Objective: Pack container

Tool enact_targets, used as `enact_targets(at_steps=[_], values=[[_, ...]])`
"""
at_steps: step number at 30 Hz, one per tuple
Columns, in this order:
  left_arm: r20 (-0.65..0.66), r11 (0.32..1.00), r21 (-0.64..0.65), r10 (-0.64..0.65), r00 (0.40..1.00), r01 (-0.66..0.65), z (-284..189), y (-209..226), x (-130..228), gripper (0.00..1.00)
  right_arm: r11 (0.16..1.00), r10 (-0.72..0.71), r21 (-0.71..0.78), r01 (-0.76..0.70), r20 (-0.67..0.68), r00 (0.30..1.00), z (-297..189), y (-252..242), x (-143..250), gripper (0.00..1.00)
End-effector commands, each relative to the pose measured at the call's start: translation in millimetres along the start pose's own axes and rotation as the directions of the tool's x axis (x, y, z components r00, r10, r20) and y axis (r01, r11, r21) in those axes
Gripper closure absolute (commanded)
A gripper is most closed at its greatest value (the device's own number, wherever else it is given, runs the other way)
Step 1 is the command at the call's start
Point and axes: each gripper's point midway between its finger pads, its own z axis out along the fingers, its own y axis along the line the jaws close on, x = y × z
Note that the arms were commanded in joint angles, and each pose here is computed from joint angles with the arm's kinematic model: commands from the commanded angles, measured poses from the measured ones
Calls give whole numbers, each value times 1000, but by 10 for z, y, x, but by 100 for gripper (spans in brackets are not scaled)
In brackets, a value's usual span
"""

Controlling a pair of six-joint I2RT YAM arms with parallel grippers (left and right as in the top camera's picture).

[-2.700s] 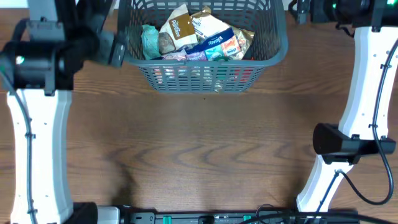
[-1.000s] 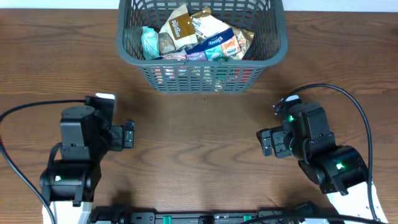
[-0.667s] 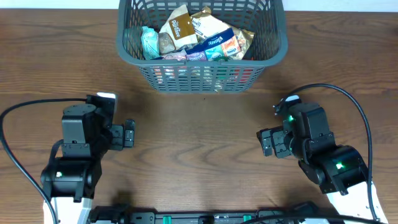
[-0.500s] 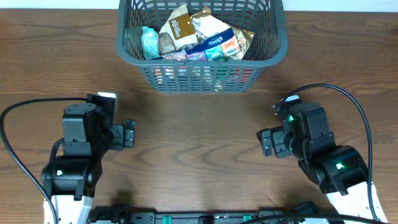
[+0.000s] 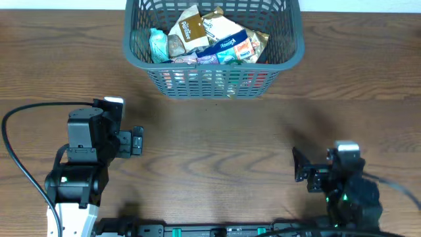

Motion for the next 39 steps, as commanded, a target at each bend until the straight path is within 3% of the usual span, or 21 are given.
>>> enact_targets(at_steps=[1, 8, 11, 17, 24, 39], values=[[-4, 1000, -15, -12, 1000, 12, 9, 34, 15, 2, 997, 81, -10, -80, 86, 993, 108, -21, 86, 1], [-4, 1000, -15, -12, 1000, 12, 9, 34, 15, 1, 995, 104, -35, -98, 397, 912, 352, -36, -218, 1], [-4, 1000, -15, -12, 1000, 12, 9, 34, 14, 2, 998, 69, -20, -67, 462, 884, 411, -46, -238, 1], [-4, 1000, -15, -12, 1000, 12, 9, 34, 14, 2, 997, 41, 42, -62, 379, 925, 586, -135, 68, 1], [-4, 1000, -15, -12, 1000, 12, 9, 34, 14, 1, 998, -10, -57, 33, 361, 932, 602, 84, 103, 1], [-4, 1000, -15, -12, 1000, 12, 9, 34, 14, 2, 998, -10, -59, 33, 360, 933, 603, 87, 105, 1]])
